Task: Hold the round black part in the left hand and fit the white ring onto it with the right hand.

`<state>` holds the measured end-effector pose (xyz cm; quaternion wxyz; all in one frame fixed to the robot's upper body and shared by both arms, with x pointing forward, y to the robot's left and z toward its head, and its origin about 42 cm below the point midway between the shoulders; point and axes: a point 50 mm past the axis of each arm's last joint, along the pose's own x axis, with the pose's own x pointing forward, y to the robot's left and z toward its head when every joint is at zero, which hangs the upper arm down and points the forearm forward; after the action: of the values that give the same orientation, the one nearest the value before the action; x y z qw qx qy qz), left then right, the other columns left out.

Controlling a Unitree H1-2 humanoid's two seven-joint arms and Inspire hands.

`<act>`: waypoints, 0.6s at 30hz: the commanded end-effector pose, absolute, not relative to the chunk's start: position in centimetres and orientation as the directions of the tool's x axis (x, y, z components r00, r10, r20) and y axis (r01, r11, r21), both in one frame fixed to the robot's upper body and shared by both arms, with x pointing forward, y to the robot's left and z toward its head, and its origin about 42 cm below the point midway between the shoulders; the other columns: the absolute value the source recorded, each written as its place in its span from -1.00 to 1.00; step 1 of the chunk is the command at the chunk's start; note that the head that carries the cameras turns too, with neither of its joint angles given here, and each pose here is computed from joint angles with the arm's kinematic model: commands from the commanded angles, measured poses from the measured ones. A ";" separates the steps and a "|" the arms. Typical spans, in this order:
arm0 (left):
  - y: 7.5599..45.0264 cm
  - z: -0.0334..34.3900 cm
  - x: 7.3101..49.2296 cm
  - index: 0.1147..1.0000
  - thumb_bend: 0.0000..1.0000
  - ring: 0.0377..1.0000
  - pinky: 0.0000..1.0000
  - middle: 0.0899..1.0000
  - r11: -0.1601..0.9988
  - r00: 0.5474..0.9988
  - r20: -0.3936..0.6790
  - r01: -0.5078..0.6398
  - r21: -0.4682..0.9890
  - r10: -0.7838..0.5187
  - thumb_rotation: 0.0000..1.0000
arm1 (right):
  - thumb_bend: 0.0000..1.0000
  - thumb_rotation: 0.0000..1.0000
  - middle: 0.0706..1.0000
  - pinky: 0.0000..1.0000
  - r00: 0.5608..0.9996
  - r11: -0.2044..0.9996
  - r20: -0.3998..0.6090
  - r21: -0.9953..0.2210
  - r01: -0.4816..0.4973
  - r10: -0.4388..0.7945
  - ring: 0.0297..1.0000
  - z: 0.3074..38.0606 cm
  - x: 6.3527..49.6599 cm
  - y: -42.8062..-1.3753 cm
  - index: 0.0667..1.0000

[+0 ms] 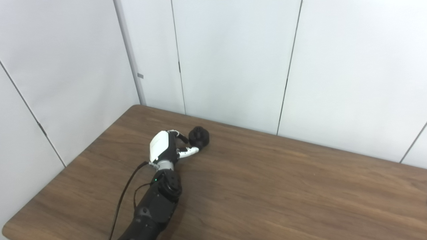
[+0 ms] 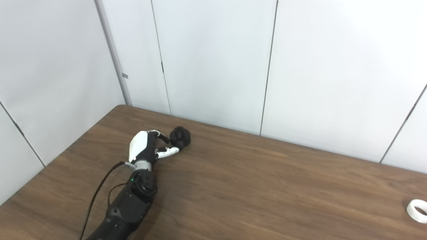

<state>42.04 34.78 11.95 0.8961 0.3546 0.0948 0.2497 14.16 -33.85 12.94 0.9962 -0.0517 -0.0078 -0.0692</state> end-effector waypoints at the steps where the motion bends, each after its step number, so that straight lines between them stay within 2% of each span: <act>1: 34.4 12.9 42.9 -0.18 0.04 0.87 1.00 0.65 0.651 0.875 0.016 -0.372 0.662 0.484 -0.91 | 0.64 0.75 0.93 0.91 0.990 0.984 0.043 -0.112 0.142 -0.138 0.94 13.5 13.9 -33.9 0.91; 7: 34.2 13.0 42.9 -0.18 0.04 0.88 1.00 0.65 0.649 0.886 0.012 -0.349 0.676 0.464 -0.91 | 0.66 0.77 0.93 0.89 0.989 0.982 0.045 -0.123 0.145 -0.141 0.94 13.7 14.0 -33.7 0.92; 10: 34.4 13.0 43.0 -0.16 0.04 0.88 1.00 0.72 0.644 0.890 -0.039 -0.297 0.706 0.453 -0.90 | 0.68 0.75 0.92 0.90 0.989 0.983 0.045 -0.120 0.142 -0.138 0.93 13.7 14.0 -33.7 0.91; 11: 34.5 13.1 43.0 0.01 0.42 0.88 1.00 0.75 0.637 0.892 -0.056 -0.275 0.720 0.448 -0.90 | 0.68 0.74 0.92 0.89 0.990 0.983 0.045 -0.120 0.141 -0.137 0.93 13.7 14.0 -33.7 0.91; 13: 34.6 13.3 42.9 0.32 0.81 0.85 0.88 0.82 0.632 0.893 -0.072 -0.255 0.732 0.444 -0.85 | 0.67 0.74 0.92 0.88 0.990 0.983 0.048 -0.121 0.137 -0.132 0.93 13.7 14.1 -33.7 0.91; 15: 34.6 13.4 42.8 0.46 0.93 0.86 0.86 0.87 0.629 0.892 -0.075 -0.252 0.735 0.445 -0.80 | 0.67 0.73 0.92 0.88 0.990 0.983 0.048 -0.122 0.138 -0.133 0.93 13.7 14.1 -33.6 0.90; 18: 34.6 13.5 42.8 0.51 0.98 0.88 0.85 0.92 0.629 0.889 -0.071 -0.261 0.732 0.452 -0.77 | 0.67 0.72 0.91 0.89 0.990 0.983 0.050 -0.117 0.138 -0.133 0.92 13.7 14.1 -33.6 0.89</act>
<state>42.53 35.17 13.56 0.8888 0.3882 0.1138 0.2155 14.16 -33.57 13.06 0.9959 -0.0566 -0.0066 -0.0709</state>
